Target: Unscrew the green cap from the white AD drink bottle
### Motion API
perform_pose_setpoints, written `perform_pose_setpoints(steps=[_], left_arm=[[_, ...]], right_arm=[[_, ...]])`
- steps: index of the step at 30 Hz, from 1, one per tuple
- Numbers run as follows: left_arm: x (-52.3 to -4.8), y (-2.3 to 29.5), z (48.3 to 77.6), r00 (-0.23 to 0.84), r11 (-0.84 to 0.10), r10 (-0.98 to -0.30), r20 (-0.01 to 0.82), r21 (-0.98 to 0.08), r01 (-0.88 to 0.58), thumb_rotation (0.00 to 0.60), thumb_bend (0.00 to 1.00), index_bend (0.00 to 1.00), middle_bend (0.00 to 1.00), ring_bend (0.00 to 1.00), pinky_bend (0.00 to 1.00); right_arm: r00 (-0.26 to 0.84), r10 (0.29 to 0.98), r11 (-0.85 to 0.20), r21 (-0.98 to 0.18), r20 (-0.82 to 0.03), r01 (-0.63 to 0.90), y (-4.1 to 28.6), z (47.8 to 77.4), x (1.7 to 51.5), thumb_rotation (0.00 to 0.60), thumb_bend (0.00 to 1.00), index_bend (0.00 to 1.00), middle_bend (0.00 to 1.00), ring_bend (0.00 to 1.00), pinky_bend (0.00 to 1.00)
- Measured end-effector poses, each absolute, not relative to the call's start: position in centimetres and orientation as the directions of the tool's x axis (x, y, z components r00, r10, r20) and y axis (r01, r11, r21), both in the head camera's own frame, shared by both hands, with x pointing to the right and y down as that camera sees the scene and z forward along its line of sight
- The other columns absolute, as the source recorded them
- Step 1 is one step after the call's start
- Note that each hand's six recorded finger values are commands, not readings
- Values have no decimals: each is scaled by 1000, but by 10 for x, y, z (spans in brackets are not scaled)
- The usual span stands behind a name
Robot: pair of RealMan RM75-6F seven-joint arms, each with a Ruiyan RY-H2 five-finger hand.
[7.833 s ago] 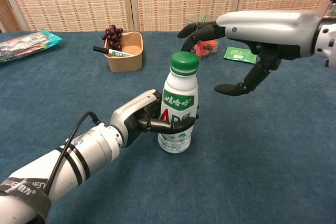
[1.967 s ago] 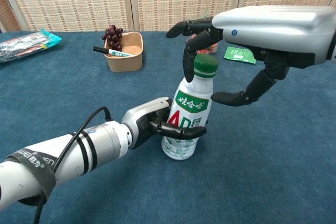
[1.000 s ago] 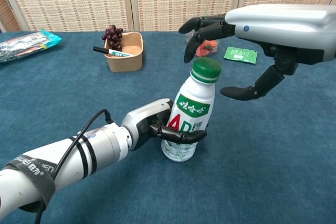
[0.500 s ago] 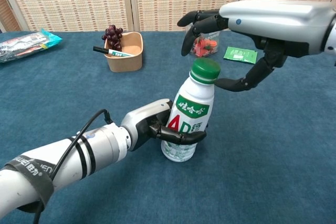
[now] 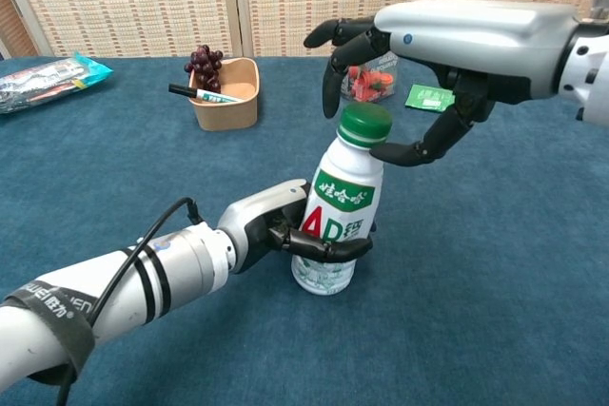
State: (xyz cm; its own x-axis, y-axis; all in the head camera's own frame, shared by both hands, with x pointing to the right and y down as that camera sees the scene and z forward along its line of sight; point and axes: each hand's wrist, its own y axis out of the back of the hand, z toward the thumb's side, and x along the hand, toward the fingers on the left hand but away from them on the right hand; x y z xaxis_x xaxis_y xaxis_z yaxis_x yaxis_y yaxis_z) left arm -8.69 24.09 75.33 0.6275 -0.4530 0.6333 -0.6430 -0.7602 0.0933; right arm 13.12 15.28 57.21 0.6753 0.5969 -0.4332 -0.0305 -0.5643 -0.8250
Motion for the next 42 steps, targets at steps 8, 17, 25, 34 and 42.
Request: perform_pose_setpoints(steps=[8, 17, 25, 34, 42], left_arm=[[-88, 242, 753, 630, -764, -456, 629, 87, -640, 600, 1000, 733, 910, 384, 0], [-86, 243, 752, 634, -767, -457, 624, 83, -636, 600, 1000, 734, 910, 384, 0], [-87, 243, 753, 632, -769, -456, 627, 80, -634, 600, 1000, 733, 909, 384, 0], [-92, 233, 754, 605, -726, -503, 617, 77, -683, 600, 948, 711, 839, 342, 0], [-99, 223, 753, 568, -655, -584, 579, 77, -752, 600, 704, 467, 447, 84, 0]], right_arm=[[669, 608, -559, -829, -427, -21, 150, 569, 135, 600, 288, 357, 0, 0, 0], [665, 608, -563, -826, -433, -23, 150, 567, 140, 600, 288, 353, 0, 0, 0], [654, 619, -558, -830, -434, -23, 148, 568, 144, 600, 287, 245, 0, 0, 0], [604, 661, -559, -829, -446, 0, 139, 569, 167, 600, 281, 0, 0, 0, 0], [576, 683, -563, -826, -450, 21, 136, 569, 189, 600, 281, 0, 0, 0, 0]])
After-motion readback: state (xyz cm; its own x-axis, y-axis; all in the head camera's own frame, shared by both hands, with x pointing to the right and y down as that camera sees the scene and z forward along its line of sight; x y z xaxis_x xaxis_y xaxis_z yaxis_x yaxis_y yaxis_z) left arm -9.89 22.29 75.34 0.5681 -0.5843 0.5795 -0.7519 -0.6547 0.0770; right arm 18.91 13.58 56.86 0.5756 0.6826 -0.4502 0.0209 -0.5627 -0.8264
